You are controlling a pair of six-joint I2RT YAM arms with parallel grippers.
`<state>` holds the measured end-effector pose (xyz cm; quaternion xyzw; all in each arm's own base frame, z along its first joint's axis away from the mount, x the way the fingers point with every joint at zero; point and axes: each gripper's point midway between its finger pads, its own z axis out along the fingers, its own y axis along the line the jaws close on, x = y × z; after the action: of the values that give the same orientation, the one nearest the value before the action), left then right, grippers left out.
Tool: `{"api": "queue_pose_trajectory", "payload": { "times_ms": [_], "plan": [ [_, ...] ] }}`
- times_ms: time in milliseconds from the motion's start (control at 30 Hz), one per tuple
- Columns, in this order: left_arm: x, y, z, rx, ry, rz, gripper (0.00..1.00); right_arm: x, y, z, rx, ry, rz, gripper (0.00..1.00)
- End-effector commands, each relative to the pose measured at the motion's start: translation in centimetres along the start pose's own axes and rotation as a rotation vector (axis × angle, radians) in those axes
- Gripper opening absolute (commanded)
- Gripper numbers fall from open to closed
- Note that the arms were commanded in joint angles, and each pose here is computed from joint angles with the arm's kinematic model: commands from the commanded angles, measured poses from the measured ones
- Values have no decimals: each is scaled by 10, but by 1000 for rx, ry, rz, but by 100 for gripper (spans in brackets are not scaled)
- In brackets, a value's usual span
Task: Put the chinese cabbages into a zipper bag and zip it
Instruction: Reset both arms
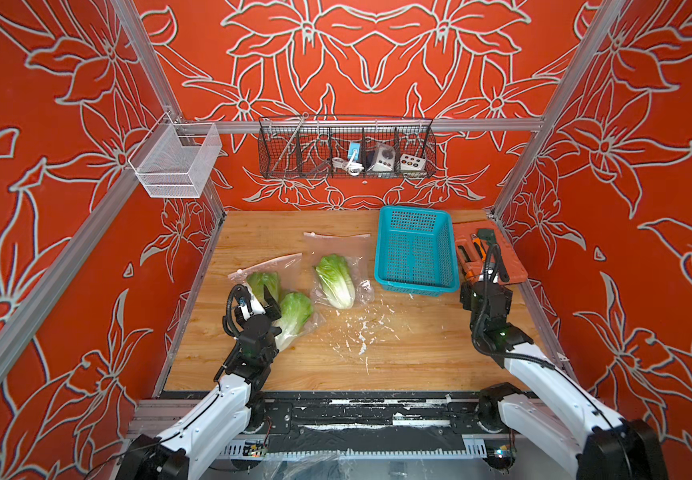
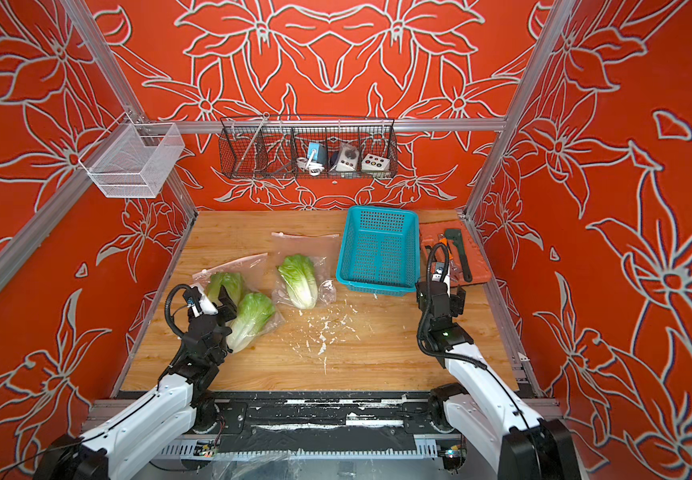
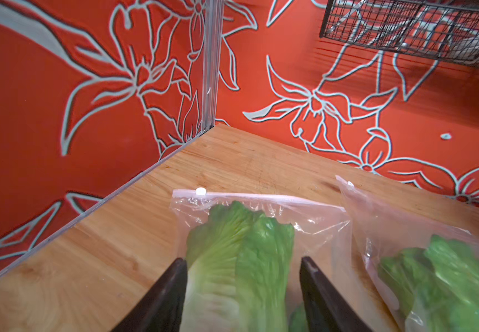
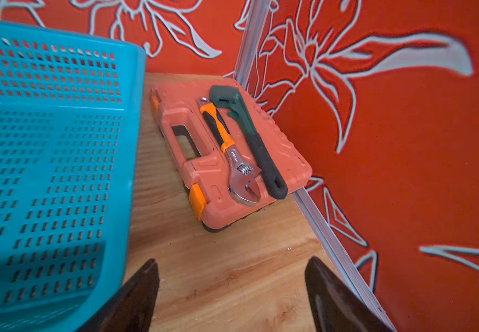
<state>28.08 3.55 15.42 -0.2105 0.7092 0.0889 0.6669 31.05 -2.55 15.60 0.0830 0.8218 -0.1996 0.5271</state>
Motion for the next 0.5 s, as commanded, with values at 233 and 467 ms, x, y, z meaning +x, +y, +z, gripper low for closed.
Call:
{"api": "queue_pose_trajectory", "payload": {
  "times_ms": [233,467],
  "plan": [
    [7,20,26,-37,-22,-35,64,17,-6,35,106,-32,61,81],
    [16,16,39,3,9,-31,65,11,4,39,34,-117,10,80]
  ]
}}
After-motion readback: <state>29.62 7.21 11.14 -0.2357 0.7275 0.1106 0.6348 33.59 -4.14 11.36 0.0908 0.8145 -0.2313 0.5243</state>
